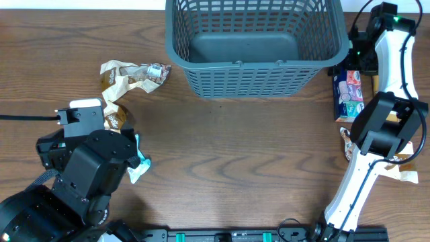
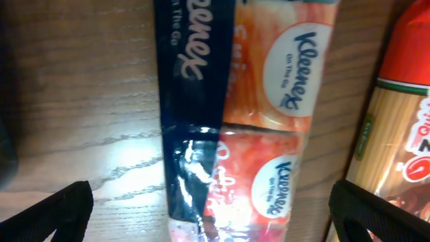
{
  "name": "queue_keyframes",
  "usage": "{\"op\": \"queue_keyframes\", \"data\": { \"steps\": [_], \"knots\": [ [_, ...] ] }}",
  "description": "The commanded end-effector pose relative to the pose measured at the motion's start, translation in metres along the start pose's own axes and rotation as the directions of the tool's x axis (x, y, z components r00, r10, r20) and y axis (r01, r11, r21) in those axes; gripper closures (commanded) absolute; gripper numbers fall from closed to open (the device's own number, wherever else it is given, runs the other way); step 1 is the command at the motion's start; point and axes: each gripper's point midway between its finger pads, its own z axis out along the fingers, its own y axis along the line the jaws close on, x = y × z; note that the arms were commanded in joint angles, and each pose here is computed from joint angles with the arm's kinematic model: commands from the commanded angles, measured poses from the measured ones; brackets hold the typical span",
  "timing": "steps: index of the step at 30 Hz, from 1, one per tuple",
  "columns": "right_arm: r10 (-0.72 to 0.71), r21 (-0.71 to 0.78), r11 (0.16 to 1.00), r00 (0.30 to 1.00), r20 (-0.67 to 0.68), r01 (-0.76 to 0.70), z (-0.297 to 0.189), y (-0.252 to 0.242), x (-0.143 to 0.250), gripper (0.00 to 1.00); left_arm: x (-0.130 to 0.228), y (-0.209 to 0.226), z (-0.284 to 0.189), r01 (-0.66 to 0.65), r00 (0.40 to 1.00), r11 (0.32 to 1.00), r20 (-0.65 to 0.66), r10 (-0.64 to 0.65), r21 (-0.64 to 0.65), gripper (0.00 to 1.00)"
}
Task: Pack container
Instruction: 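Grasp the blue tissue pack with the right gripper and lift it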
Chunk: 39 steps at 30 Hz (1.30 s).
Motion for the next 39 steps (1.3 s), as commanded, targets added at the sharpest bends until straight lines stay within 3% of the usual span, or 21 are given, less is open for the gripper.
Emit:
{"op": "queue_keyframes", "data": {
  "steps": [1, 21, 22, 23, 24, 25, 27, 39],
  "knots": [
    [0.022, 0.002, 1.0, 0.999, -0.048, -0.022, 0.018, -0.003, 0.011, 0.01, -0.002, 0.005, -0.002, -0.013, 1.0, 1.0, 0.011, 0.014, -0.023, 0.01],
    [0.019, -0.007, 1.0, 0.994, -0.108, -0.02, 0.055, 0.0, 0.033, 0.01, -0.002, 0.005, -0.002, -0.013, 1.0, 1.0, 0.012, 0.013, -0.023, 0.01],
    [0.019, -0.007, 1.0, 0.994, -0.106, -0.02, 0.055, 0.0, 0.033, 0.07, -0.002, 0.005, -0.002, -0.013, 1.0, 1.0, 0.012, 0.013, -0.023, 0.02],
    [0.02, -0.007, 1.0, 0.994, -0.106, -0.02, 0.055, 0.0, 0.032, 0.27, -0.002, 0.005, -0.002, -0.013, 1.0, 1.0, 0.012, 0.014, -0.023, 0.01],
    [0.02, -0.006, 1.0, 0.994, -0.105, -0.02, 0.055, 0.0, 0.032, 0.55, -0.002, 0.005, -0.002, -0.013, 1.0, 1.0, 0.011, 0.014, -0.023, 0.02],
    [0.02, -0.006, 1.0, 0.994, -0.105, -0.02, 0.055, 0.0, 0.032, 0.73, -0.002, 0.005, -0.002, -0.013, 1.0, 1.0, 0.011, 0.014, -0.023, 0.01],
    [0.02, -0.006, 1.0, 0.994, -0.106, -0.021, 0.055, 0.0, 0.033, 0.99, -0.002, 0.005, -0.002, -0.013, 1.0, 1.0, 0.012, 0.013, -0.023, 0.01],
    [0.195, 0.039, 0.981, 0.976, -0.1, -0.192, 0.032, -0.047, 0.038, 0.99, -0.001, 0.006, -0.002, -0.017, 1.0, 1.0, 0.008, 0.017, -0.025, 0.01]
  ]
}}
